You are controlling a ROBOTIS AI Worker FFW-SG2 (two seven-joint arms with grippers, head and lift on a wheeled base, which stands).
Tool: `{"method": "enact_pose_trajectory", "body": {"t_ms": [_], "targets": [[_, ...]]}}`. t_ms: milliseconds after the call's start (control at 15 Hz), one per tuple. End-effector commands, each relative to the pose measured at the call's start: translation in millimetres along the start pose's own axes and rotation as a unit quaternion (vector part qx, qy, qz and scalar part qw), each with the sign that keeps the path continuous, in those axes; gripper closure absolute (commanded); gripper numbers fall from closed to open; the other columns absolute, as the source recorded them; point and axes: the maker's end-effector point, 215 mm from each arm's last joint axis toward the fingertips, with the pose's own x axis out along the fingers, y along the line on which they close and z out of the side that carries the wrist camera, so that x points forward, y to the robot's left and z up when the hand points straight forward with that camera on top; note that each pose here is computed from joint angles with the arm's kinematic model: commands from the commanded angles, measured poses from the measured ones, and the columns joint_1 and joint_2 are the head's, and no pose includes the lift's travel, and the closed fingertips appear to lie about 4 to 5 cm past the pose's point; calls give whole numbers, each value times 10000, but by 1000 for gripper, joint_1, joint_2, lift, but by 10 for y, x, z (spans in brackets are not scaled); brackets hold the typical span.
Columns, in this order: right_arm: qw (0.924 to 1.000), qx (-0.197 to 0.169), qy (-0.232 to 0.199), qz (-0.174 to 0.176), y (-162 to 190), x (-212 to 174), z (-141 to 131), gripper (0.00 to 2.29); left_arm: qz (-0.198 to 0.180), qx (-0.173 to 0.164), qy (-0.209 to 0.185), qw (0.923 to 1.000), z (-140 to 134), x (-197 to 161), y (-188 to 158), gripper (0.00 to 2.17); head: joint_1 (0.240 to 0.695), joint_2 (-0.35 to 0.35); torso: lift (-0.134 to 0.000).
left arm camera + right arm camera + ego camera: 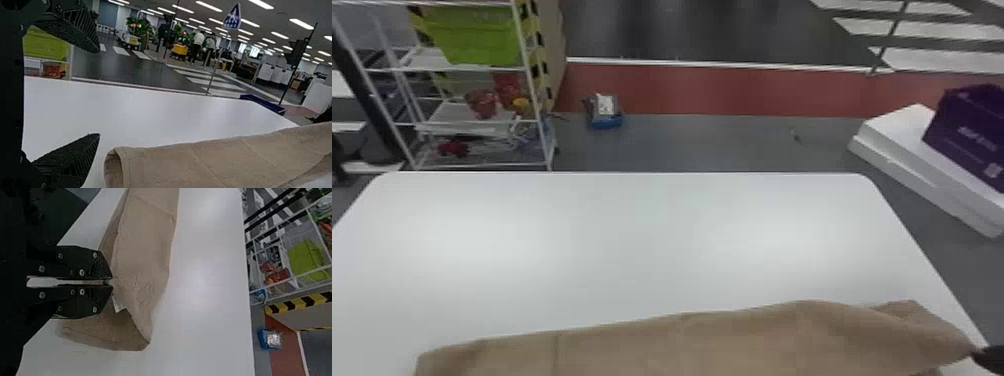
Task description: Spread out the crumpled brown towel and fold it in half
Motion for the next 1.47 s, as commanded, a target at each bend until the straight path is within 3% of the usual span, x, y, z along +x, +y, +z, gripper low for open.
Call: {"method": "enact_pose_trajectory", "body": {"t_ms": [0,133,267,333,533,600,667,733,867,933,1000,1067,1267,1400], "targets": [[9965,-577,452,-393,-248,75,-252,1082,-30,0,-41,10000,21,32,-16,144,695,-82,-124],[9962,-440,562,-498,-415,53,-347,1082,-18,7,-50,10000,22,43,-6,144,695,-126,-124],[9918,-740,944,-434,-344,224,-478,1082,-21,14,-42,10000,16,37,-2,144,695,-163,-124],[9921,-759,905,-427,-308,272,-464,1079,-22,19,-41,10000,14,41,0,144,695,-170,-124],[9982,-595,44,-63,-4,-66,100,1082,-15,45,-13,10000,5,23,17,144,695,-145,-124],[9978,-653,-27,84,147,-210,144,1079,-4,46,7,10000,-5,8,24,144,695,-123,-124],[9966,-773,240,141,225,-202,-5,1079,4,39,14,10000,-10,1,25,144,695,-113,-124],[9921,-1129,533,99,216,-140,-197,1079,11,23,13,10000,-13,-1,20,144,695,-102,-124],[9742,-1812,1296,-350,-81,-115,-597,1079,-4,2,-4,10000,-24,6,7,144,695,-88,-124],[9713,-1820,1402,-608,-281,-159,-647,1079,2,2,-26,10000,-18,21,11,144,695,-93,-124],[9736,-1696,1307,-790,-471,-196,-607,1079,12,18,-33,10000,-20,40,26,144,695,-132,-124],[9740,-1617,1336,-854,-561,-200,-646,1079,7,25,-53,10000,-13,62,26,144,695,-169,-124],[9625,-1810,1775,-969,-650,-26,-788,1079,-5,10,-74,10000,3,81,11,144,695,-248,-124],[9644,-1816,1699,-899,-602,45,-750,1079,-7,18,-66,10000,-3,74,14,144,695,-264,-124]]}}
